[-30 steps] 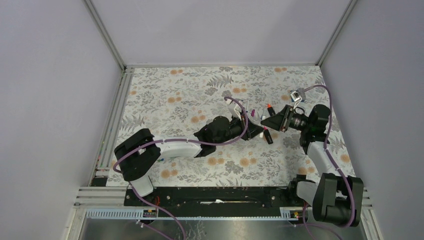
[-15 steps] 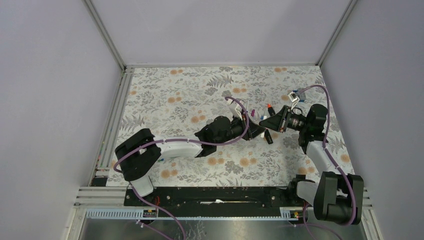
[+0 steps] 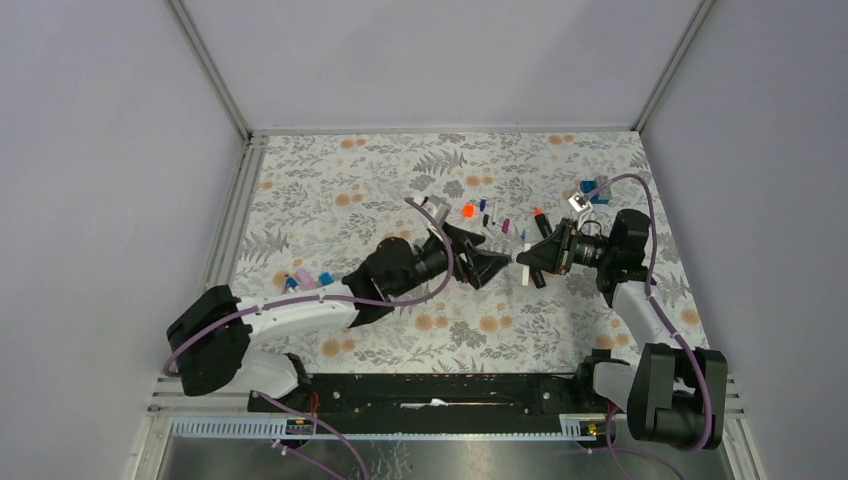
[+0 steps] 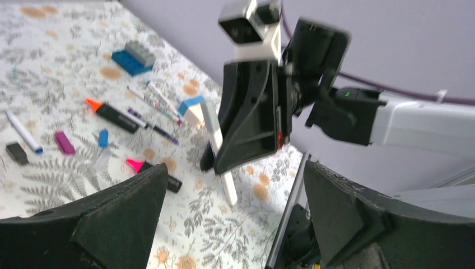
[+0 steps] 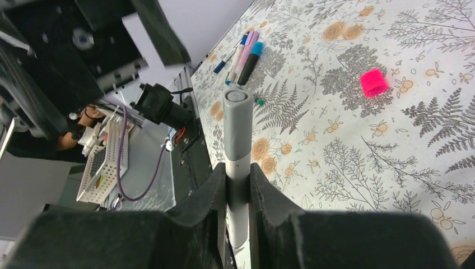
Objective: Open the pen caps
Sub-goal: Open the pen cap from the pen.
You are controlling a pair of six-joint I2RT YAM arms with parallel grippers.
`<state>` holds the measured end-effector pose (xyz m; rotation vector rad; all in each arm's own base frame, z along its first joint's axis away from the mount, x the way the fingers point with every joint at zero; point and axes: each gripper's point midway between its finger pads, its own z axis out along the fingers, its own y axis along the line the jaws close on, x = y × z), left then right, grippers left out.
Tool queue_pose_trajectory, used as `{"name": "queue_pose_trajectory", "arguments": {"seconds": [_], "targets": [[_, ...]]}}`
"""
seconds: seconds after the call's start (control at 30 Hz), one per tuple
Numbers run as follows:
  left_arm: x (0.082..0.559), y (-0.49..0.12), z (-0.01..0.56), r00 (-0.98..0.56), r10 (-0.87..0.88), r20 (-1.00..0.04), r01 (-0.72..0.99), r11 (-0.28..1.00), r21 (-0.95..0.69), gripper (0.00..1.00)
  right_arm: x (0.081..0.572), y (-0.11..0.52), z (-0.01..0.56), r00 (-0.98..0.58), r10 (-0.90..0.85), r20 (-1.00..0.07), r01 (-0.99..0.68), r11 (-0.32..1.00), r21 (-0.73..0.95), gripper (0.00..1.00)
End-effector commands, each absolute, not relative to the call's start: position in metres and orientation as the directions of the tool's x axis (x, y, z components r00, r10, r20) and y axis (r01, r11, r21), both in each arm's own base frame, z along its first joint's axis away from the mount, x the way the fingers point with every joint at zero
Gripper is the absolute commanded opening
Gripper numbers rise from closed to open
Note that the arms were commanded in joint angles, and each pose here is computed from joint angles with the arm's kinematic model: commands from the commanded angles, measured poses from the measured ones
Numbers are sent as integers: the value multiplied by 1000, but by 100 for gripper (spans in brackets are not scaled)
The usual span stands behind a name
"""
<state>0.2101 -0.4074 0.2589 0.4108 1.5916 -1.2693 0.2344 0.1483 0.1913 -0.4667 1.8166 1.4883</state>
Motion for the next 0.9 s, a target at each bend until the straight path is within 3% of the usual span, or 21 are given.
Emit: {"name": "queue_pose_trajectory", "arguments": {"seconds": [0.0, 0.1, 0.27, 0.73, 0.87], "targets": [[225, -392, 297, -409, -360, -838, 802, 297, -519, 99, 220, 152, 198, -595, 97, -798, -777, 185, 601, 0], [235, -400, 301, -526, -344, -778, 768, 200, -608, 99, 214, 154, 197, -593, 84, -801, -786, 157, 598, 0], [245, -425, 299, -598, -335, -728, 739, 122, -663, 97, 210, 157, 196, -599, 73, -797, -787, 133, 603, 0], [245, -470, 274, -672, -273, -689, 705, 53, -708, 56, 208, 161, 193, -621, 60, -782, -774, 111, 623, 0], [243, -474, 272, -681, -258, -685, 702, 36, -711, 37, 208, 162, 192, -624, 59, -779, -771, 110, 627, 0]]}}
